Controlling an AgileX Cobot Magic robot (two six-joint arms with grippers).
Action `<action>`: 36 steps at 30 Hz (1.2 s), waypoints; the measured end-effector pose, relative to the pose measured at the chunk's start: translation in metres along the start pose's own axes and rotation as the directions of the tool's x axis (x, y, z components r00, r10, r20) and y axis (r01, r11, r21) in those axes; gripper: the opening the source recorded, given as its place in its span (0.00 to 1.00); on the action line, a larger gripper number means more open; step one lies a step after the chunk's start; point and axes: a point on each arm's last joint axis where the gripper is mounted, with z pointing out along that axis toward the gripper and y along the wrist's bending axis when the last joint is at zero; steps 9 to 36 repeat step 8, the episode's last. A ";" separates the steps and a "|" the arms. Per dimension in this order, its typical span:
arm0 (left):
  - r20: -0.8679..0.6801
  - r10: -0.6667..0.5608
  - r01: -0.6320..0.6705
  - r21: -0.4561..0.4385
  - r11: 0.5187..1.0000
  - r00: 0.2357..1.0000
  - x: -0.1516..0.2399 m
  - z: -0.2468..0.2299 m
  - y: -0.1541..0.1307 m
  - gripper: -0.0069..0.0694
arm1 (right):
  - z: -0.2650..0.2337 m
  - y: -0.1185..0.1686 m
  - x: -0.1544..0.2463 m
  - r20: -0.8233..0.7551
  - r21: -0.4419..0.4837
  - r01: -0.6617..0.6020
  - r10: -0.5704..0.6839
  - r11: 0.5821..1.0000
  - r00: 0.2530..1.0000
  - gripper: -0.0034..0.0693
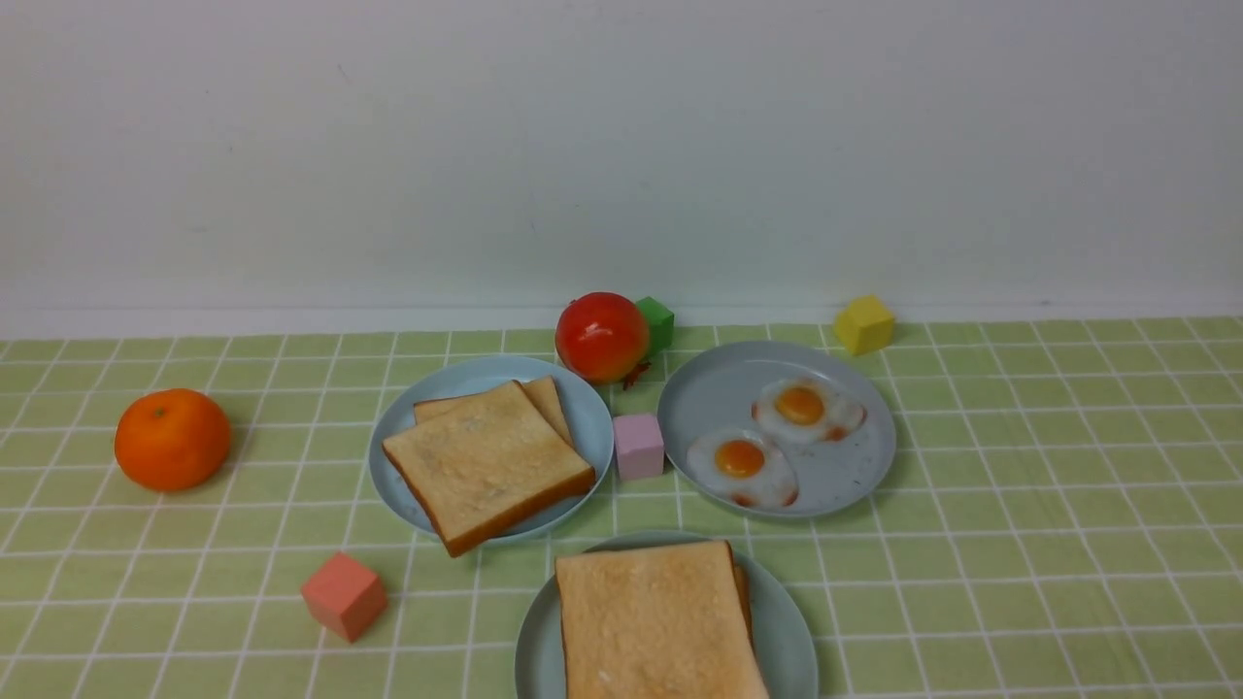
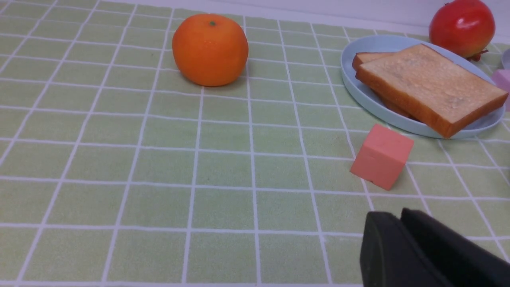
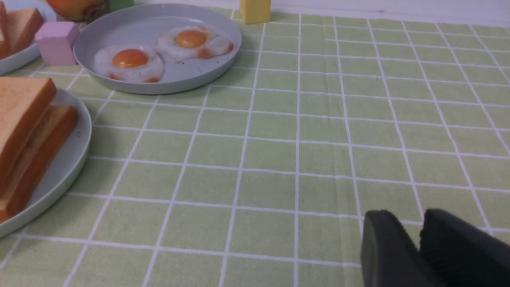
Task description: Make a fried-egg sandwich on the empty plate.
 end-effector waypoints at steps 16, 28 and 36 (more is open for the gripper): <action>0.000 0.000 0.000 0.000 1.000 1.000 0.000 0.000 0.000 0.18 | 0.000 0.000 0.000 -0.001 0.000 0.000 0.000 1.000 1.000 0.29; 0.000 0.000 0.000 0.000 1.000 1.000 0.000 0.000 0.000 0.18 | 0.000 0.000 0.000 -0.001 0.000 0.000 0.000 1.000 1.000 0.29; 0.000 0.000 0.000 0.000 1.000 1.000 0.000 0.000 0.000 0.18 | 0.000 0.000 0.000 -0.001 0.000 0.000 0.000 1.000 1.000 0.29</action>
